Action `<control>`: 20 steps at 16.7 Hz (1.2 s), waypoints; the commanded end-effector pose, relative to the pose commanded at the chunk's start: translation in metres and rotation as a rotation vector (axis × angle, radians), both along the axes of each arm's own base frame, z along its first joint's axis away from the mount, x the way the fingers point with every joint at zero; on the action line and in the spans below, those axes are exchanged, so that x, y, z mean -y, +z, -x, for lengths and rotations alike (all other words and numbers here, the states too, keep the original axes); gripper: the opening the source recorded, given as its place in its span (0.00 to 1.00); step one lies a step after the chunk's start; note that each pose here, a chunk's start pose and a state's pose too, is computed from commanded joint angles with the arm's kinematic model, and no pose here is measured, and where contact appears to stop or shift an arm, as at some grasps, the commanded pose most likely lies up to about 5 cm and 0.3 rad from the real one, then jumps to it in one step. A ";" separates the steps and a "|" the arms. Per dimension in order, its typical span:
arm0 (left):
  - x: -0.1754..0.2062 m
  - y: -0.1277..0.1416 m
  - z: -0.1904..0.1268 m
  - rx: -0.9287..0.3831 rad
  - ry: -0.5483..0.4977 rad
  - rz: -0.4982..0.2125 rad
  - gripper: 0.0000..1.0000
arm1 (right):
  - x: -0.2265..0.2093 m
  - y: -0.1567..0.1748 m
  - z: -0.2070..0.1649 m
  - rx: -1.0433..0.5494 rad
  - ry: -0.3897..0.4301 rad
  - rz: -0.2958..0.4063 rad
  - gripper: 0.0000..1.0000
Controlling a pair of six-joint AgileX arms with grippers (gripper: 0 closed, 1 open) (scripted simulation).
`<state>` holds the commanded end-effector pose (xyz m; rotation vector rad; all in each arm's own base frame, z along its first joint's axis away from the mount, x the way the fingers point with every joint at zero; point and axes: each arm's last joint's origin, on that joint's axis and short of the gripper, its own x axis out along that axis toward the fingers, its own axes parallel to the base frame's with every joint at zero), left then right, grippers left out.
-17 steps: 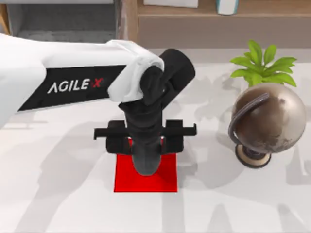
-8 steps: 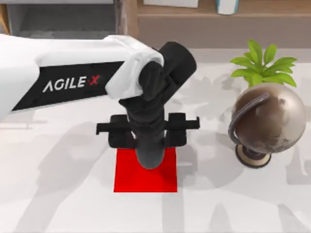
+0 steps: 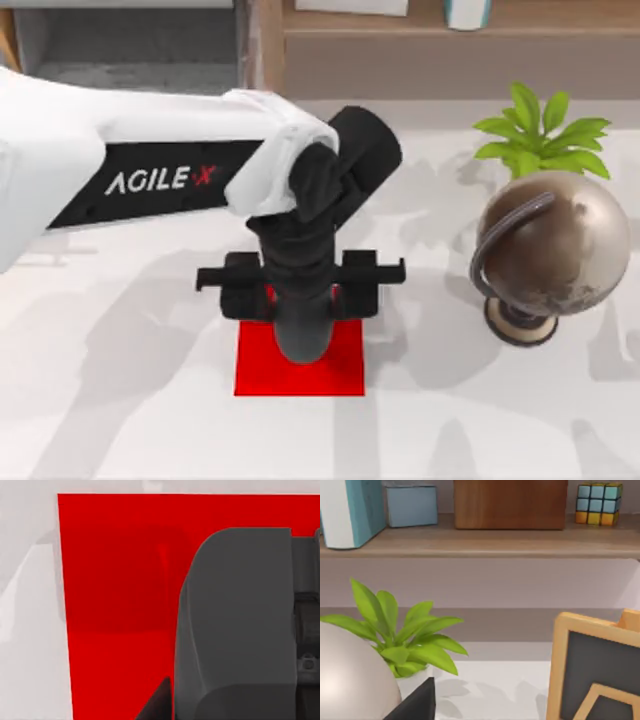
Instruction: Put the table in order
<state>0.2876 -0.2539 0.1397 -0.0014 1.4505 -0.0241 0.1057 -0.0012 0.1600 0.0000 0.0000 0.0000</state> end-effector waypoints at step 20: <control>-0.001 -0.006 0.001 -0.016 0.000 -0.014 1.00 | 0.000 0.000 0.000 0.000 0.000 0.000 1.00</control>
